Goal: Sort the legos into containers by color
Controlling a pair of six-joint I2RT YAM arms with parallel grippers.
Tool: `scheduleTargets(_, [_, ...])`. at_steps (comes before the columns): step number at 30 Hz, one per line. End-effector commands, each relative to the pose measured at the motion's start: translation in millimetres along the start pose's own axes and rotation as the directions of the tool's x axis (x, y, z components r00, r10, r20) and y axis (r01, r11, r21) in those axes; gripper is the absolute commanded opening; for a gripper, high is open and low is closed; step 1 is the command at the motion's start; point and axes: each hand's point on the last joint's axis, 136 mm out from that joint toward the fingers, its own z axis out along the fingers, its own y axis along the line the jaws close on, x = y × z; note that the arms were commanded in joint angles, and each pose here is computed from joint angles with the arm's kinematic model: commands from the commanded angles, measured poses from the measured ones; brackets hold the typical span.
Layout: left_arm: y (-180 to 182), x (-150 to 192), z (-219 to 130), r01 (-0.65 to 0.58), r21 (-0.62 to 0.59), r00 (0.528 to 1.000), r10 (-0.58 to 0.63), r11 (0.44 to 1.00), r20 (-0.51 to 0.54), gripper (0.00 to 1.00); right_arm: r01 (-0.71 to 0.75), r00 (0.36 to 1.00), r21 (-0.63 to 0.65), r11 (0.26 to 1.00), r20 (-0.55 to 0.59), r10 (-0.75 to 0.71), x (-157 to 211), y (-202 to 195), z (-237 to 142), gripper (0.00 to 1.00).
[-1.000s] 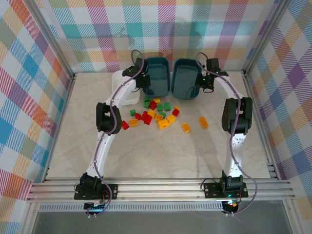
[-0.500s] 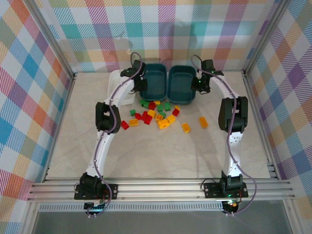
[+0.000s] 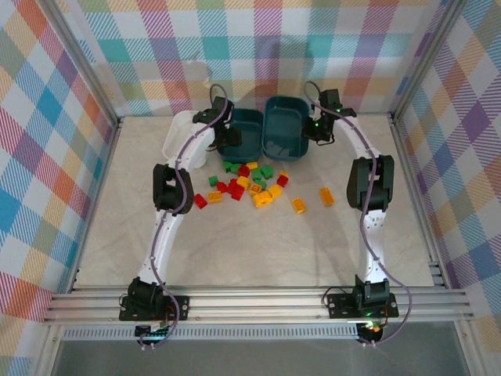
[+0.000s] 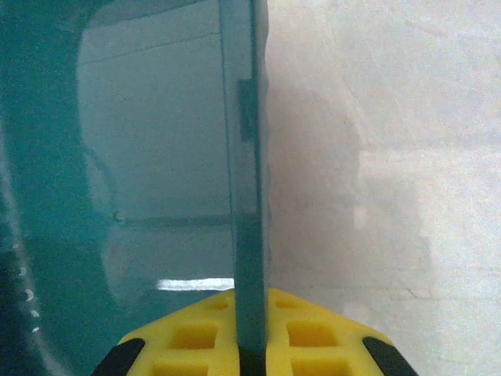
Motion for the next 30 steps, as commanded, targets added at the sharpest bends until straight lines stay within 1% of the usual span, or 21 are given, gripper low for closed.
scheduleTargets(1, [-23.5, -35.5, -59.2, 0.017, 0.119, 0.995, -0.029, 0.993, 0.1, 0.72, 0.015, 0.999, 0.008, 1.0, -0.035, -0.015, 4.7, -0.7, 2.0, 0.0])
scheduleTargets(4, [-36.7, -43.8, -87.3, 0.02, 0.192, 0.992, -0.044, 0.981, 0.12, 0.73, 0.01, 0.999, 0.03, 1.0, -0.031, -0.009, 2.9, -6.8, -1.2, 0.0])
scheduleTargets(6, [-40.3, -48.4, -105.0, 0.023, 0.22, 0.99, -0.053, 0.975, 0.132, 0.75, -0.006, 0.999, 0.038, 0.999, -0.032, 0.007, 3.0, -11.1, -0.8, 0.0])
scheduleTargets(8, [-41.0, -51.3, -120.7, 0.031, 0.239, 0.988, -0.065, 0.97, 0.137, 0.79, -0.01, 0.999, 0.038, 0.999, -0.034, 0.011, 3.2, -13.1, 0.3, 0.0])
scheduleTargets(9, [-36.8, -52.8, -127.1, 0.037, 0.233, 0.987, -0.072, 0.972, 0.142, 0.83, -0.011, 0.999, 0.036, 0.999, -0.035, 0.012, 2.9, -12.8, 0.8, 0.0])
scheduleTargets(11, [-23.2, -54.1, -132.1, 0.058, 0.2, 0.985, -0.088, 0.978, 0.146, 0.86, -0.016, 0.999, 0.024, 1.0, -0.043, 0.017, 3.1, -10.7, 2.1, 0.0])
scheduleTargets(15, [7.3, -44.4, -119.8, 0.145, 0.18, 0.984, -0.16, 0.973, 0.077, 0.87, -0.028, 0.998, 0.018, 0.999, -0.055, 0.029, 3.9, -10.4, 5.9, 0.01])
scheduleTargets(19, [49.3, -31.5, -100.8, 0.216, 0.062, 0.974, -0.22, 0.974, 0.054, 0.85, -0.036, 0.997, 0.042, 0.998, -0.063, 0.039, 5.1, -16.7, 8.4, 0.02])
scheduleTargets(20, [55.2, -27.9, -95.5, 0.235, 0.06, 0.97, -0.237, 0.97, 0.043, 0.85, -0.037, 0.997, 0.044, 0.998, -0.066, 0.04, 5.4, -17.0, 9.1, 0.02])
scheduleTargets(22, [59.6, -18.8, -79.4, 0.27, 0.086, 0.963, -0.271, 0.959, 0.0, 0.85, -0.041, 0.996, 0.041, 0.998, -0.076, 0.045, 6.5, -17.9, 14.5, 0.04])
scheduleTargets(24, [56.6, -11.0, -66.0, 0.28, 0.117, 0.96, -0.276, 0.953, -0.043, 0.86, -0.047, 0.995, 0.038, 0.998, -0.09, 0.05, 7.9, -18.5, 18.7, 0.05])
scheduleTargets(26, [58.6, -6.2, -56.7, 0.28, 0.107, 0.96, -0.275, 0.954, -0.057, 0.88, -0.052, 0.994, 0.04, 0.998, -0.098, 0.055, 9.0, -19.4, 22.7, 0.06])
scheduleTargets(29, [52.4, -6.3, -47.7, 0.282, 0.151, 0.959, -0.276, 0.947, -0.061, 0.9, -0.054, 0.993, 0.029, 0.998, -0.106, 0.057, 10.5, -17.5, 25.5, 0.12])
scheduleTargets(30, [46.2, -6.5, -44.6, 0.285, 0.183, 0.959, -0.276, 0.941, -0.07, 0.9, -0.055, 0.993, 0.028, 0.998, -0.105, 0.058, 10.0, -17.1, 25.2, 0.15])
